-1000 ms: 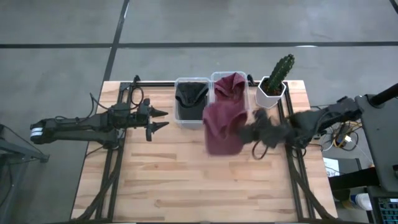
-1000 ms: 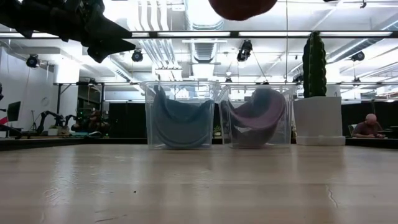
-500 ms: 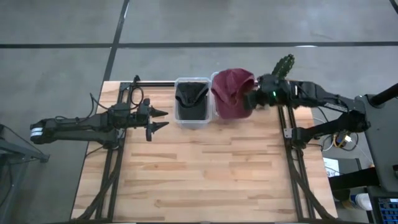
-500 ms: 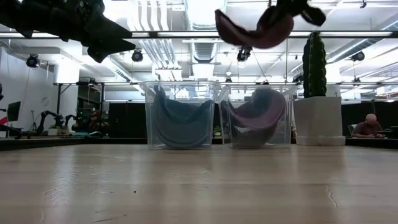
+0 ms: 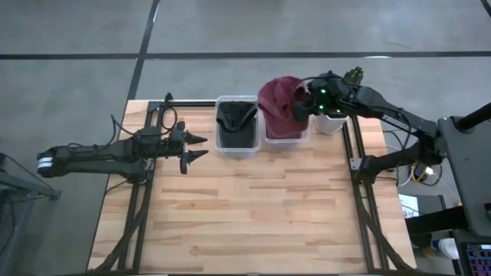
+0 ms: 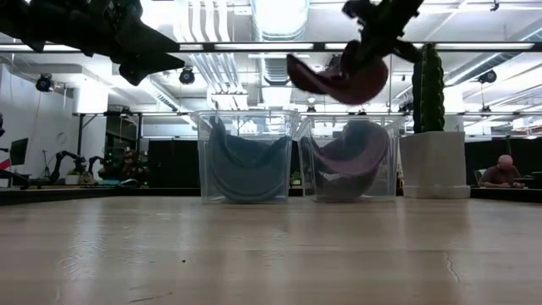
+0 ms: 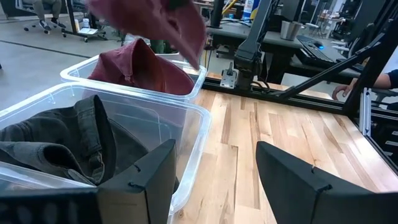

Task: Pick & Place hat
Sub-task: Put the red cap into the right transparent bin

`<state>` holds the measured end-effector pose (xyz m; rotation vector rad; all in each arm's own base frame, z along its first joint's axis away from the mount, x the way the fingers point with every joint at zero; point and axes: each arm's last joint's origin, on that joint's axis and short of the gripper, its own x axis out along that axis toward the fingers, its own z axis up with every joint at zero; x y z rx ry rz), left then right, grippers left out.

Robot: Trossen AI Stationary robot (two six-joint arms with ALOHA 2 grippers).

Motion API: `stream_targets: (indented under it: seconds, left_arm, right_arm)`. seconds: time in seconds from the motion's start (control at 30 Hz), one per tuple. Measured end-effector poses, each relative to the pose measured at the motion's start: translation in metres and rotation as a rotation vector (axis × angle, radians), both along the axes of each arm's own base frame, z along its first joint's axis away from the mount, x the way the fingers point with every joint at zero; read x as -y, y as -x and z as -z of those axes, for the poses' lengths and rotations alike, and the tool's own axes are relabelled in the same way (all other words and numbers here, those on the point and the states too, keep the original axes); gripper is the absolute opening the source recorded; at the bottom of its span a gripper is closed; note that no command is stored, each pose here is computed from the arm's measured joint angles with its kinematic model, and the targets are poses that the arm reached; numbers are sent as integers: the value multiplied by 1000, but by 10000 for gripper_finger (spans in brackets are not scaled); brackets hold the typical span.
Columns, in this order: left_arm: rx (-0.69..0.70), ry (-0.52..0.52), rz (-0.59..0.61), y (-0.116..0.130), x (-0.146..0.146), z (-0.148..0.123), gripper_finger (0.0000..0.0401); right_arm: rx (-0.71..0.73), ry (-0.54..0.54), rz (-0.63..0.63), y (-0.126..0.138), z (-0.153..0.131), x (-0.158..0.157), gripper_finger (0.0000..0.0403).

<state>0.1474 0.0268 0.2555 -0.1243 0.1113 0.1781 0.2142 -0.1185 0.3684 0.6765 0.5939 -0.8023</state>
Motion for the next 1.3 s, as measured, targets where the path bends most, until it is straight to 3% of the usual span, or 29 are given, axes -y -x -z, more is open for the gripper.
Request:
stream_targets:
  seconds: [0.2,0.43,0.83,1.3]
  left_arm:
    - [4,25,-2,0,0,0,213]
    - [15,90,-11,0,0,0,213]
    - [17,102,-12,0,0,0,213]
    - [17,102,-12,0,0,0,213]
  right_arm:
    - [-34,-20,27,-10,23,28,8]
    - [-38,-132,38,-21,54,50,8]
    - [-65,-247,143,-20,80,50,14]
    - [-95,-249,128,-18,86,48,76]
